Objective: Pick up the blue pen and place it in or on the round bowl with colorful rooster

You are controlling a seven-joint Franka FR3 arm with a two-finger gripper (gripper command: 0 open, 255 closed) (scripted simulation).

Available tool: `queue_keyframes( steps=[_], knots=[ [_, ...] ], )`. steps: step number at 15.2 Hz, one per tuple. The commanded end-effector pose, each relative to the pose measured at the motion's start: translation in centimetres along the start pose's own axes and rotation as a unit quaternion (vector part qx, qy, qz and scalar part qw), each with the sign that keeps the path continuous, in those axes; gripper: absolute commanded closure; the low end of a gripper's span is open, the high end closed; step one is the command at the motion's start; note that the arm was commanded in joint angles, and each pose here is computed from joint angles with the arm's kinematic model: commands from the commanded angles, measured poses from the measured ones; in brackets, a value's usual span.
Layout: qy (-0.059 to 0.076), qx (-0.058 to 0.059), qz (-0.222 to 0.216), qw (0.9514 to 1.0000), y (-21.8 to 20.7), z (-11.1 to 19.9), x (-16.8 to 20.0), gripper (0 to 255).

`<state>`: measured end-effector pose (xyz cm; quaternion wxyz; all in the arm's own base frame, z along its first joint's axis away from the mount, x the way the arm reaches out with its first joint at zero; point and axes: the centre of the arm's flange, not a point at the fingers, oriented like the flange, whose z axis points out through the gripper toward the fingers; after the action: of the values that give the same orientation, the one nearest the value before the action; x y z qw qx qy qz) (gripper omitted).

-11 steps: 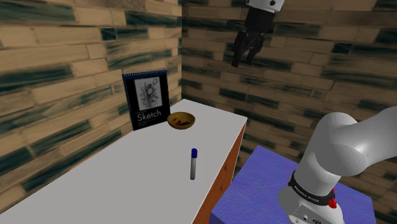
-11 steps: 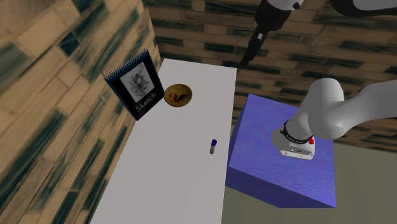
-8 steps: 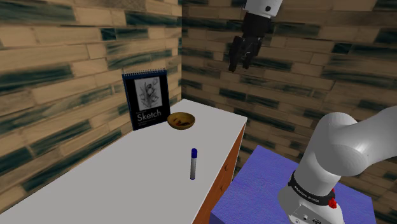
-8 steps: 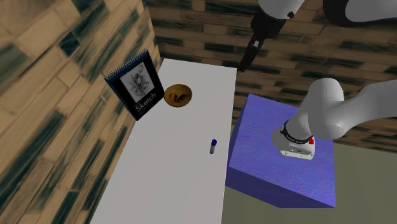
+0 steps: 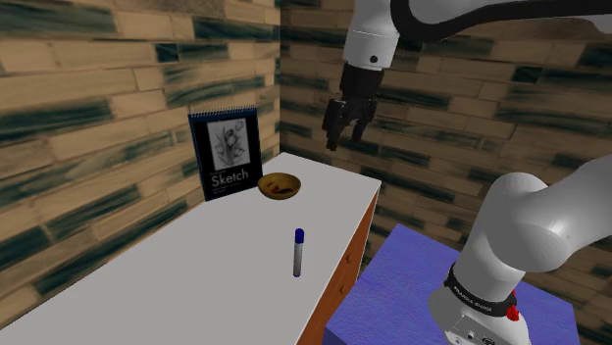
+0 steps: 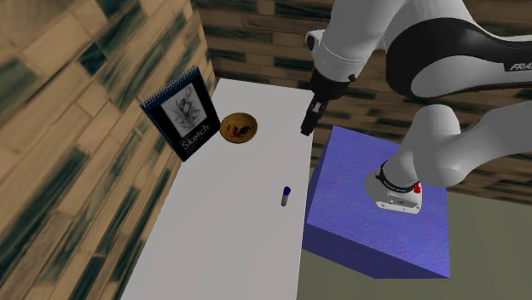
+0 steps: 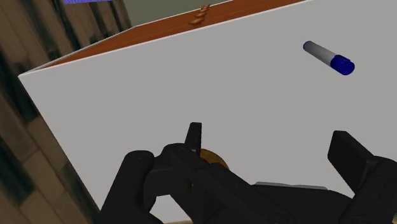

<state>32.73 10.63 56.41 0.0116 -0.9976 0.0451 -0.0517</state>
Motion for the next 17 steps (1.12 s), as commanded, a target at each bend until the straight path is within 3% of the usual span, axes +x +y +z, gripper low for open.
queue_keyframes(
  steps=[1,14,17],
  knots=[
    [-0.010,-0.002,0.002,0.9999,-1.8,2.0,0.1,0],
    [-0.073,-0.012,0.011,0.9972,-13.0,15.3,0.1,0],
    [-0.075,-0.012,0.012,0.9970,-13.3,16.8,-0.1,0]
  ],
)
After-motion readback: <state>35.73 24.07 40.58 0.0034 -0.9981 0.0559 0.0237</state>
